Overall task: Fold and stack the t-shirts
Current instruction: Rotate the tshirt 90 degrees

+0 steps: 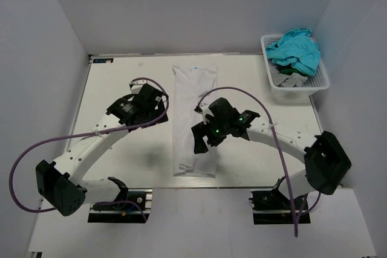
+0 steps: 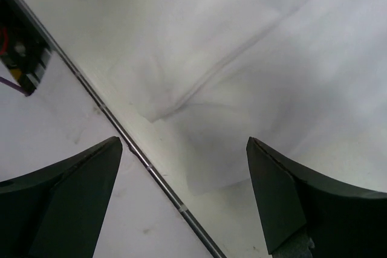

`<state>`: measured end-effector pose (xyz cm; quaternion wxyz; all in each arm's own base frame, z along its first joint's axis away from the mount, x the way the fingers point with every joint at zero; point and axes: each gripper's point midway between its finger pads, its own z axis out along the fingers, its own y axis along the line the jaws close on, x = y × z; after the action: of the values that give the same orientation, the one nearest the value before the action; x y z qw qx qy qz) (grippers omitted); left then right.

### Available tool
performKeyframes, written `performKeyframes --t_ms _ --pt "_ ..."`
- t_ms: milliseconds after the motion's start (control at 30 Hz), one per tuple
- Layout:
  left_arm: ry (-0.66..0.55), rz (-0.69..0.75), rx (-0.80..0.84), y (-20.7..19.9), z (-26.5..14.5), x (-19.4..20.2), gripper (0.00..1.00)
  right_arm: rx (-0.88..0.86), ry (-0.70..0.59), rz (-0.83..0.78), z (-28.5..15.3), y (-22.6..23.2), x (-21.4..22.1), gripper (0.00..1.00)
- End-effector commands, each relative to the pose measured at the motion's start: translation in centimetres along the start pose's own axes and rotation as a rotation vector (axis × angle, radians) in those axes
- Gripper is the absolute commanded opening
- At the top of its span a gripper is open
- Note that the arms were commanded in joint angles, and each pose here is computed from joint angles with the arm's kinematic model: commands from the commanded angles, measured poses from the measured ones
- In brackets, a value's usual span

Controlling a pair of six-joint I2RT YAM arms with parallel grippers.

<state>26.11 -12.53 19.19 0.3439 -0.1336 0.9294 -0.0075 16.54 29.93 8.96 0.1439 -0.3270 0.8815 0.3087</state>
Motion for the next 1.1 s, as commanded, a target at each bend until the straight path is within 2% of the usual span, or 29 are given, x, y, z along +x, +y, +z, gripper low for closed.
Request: performKeyframes --t_ms 0,167,233,267,333,367,433,500,567,600,667,700,733,800,933,1067 --pt "0.116 0.041 0.090 -0.6 0.0 3.1 1.00 -0.002 -0.121 -0.132 -2.4 2.7 -3.4 0.90" --pt "0.301 0.075 0.185 -1.1 1.6 9.2 1.00 0.004 -0.111 -0.281 0.4 4.4 -2.0 0.90" --pt "0.340 0.087 0.164 -0.7 3.0 10.8 1.00 0.023 -0.082 -0.327 1.4 4.0 -1.5 0.90" --pt "0.358 0.089 0.165 -0.8 3.3 11.3 1.00 0.023 -0.062 -0.359 2.2 4.6 -1.0 0.85" --pt "0.380 0.104 0.161 -0.9 3.8 11.8 1.00 0.050 -0.051 -0.415 3.0 4.8 -1.0 0.85" --pt "0.380 0.115 0.163 -0.9 3.9 11.8 1.00 0.075 -0.009 -0.420 4.1 4.1 -0.1 0.82" --pt "0.383 0.120 0.145 -0.7 4.2 11.9 1.00 0.136 -0.001 -0.445 4.7 3.8 0.0 0.82" --pt "0.383 0.120 0.145 -0.9 4.5 12.0 1.00 0.181 0.016 -0.457 5.6 3.2 0.6 0.77" --pt "0.398 0.122 0.143 -0.8 4.7 12.4 1.00 0.204 0.005 -0.436 5.7 2.9 0.7 0.70" --pt "0.391 0.119 0.150 -1.0 4.8 12.3 1.00 0.224 -0.008 -0.433 5.7 2.7 0.4 0.59" --pt "0.405 0.121 0.150 -0.9 4.8 12.7 1.00 0.244 -0.024 -0.413 5.6 2.5 0.6 0.52" --pt "0.405 0.121 0.150 -0.9 4.8 12.7 1.00 0.241 -0.049 -0.409 5.7 2.7 0.1 0.44" --pt "0.411 0.124 0.144 -0.8 5.0 12.9 1.00 0.242 -0.059 -0.388 5.5 2.8 0.0 0.40" --pt "0.405 0.121 0.150 -1.0 5.1 12.8 1.00 0.219 -0.066 -0.358 5.4 3.3 0.3 0.38" --pt "0.411 0.124 0.144 -0.7 5.1 13.1 1.00 0.223 -0.070 -0.315 5.0 2.9 1.3 0.00" --pt "0.411 0.120 0.157 -1.0 5.1 13.0 1.00 0.257 -0.082 -0.221 3.8 2.3 2.7 0.00"
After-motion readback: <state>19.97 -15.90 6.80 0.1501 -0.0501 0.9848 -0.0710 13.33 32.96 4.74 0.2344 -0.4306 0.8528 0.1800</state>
